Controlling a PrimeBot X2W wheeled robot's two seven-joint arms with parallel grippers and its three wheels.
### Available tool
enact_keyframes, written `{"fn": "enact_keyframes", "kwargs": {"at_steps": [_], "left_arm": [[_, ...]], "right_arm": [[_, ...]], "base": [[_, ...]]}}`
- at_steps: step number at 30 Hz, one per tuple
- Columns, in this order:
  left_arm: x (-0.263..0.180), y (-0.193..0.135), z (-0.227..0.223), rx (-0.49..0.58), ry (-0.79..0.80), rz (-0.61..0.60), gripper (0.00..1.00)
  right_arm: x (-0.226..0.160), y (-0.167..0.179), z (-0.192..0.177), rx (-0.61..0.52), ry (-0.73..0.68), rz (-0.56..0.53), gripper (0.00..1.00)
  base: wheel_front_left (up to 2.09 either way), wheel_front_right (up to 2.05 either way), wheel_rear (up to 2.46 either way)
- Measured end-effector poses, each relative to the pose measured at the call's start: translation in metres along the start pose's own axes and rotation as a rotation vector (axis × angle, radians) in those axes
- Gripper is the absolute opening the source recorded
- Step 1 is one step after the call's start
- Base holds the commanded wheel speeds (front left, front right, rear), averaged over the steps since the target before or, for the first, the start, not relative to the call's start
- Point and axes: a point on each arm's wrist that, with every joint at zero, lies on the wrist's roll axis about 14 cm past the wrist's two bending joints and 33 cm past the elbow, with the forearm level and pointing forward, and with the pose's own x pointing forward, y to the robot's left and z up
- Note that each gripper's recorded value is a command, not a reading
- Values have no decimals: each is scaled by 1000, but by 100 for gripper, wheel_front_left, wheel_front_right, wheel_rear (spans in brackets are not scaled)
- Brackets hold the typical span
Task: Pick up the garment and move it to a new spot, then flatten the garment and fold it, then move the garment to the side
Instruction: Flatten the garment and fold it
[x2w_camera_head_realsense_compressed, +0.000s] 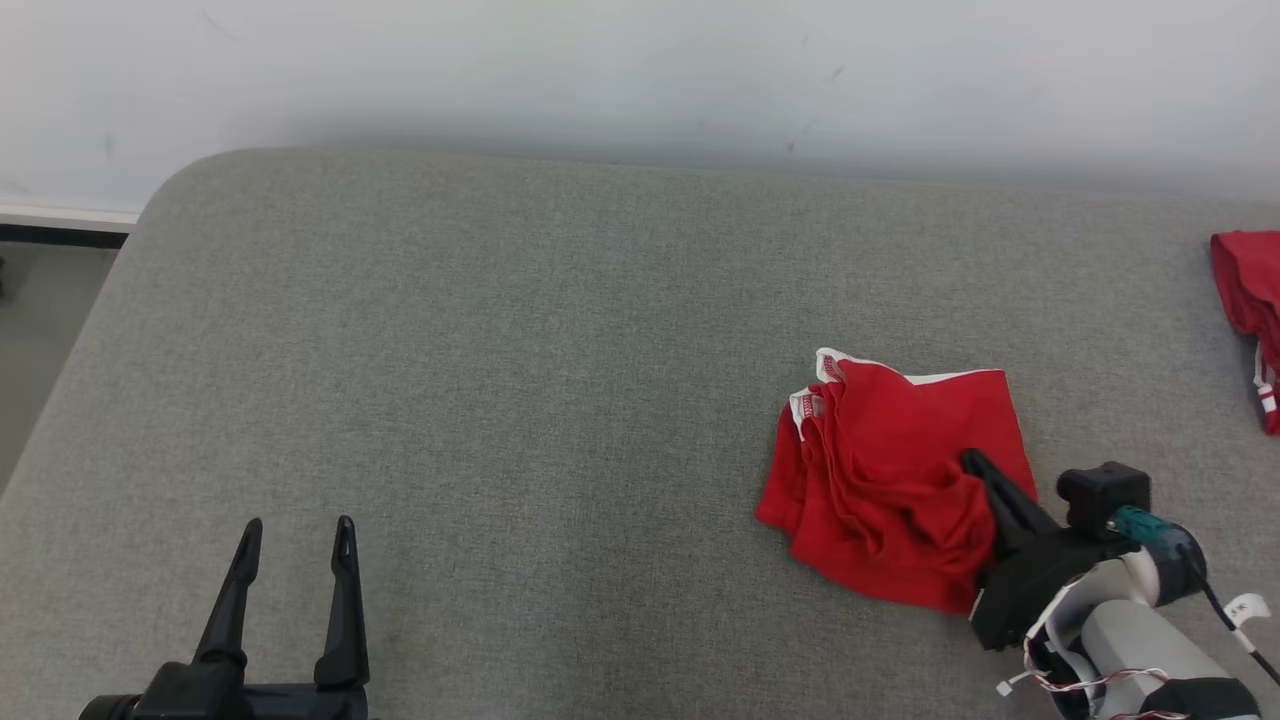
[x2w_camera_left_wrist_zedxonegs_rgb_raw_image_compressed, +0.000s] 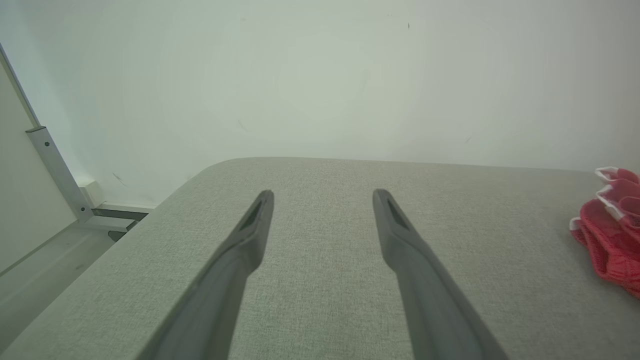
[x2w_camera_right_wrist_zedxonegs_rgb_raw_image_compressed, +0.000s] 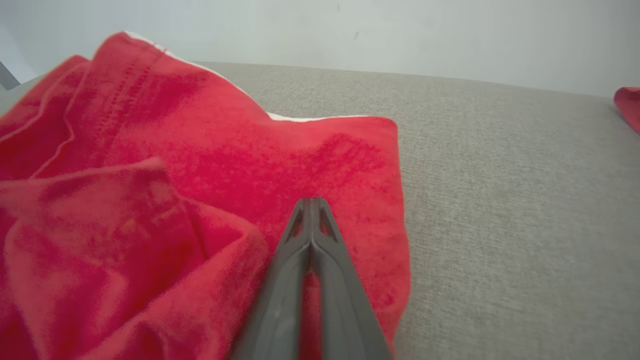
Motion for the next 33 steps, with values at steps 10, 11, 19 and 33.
{"fn": "enact_keyframes", "kwargs": {"at_steps": [10,11,19,33], "left_arm": [[-2,5,1,0,-3,13,100],[-2,4,1,-1,-3,12,100],[-2,5,2,-5,-6,14,100],[-3,1,6,-10,-17,4,100]], "right_arm": [[-2,49,2,39,-31,126,0],[-4,63,0,51,-33,157,0],[-6,101,3,125,-63,222,0],[-11,105,34,192,-179,191,0]], "base": [[0,0,0],[0,0,0],[0,0,0],[0,0,0]]}}
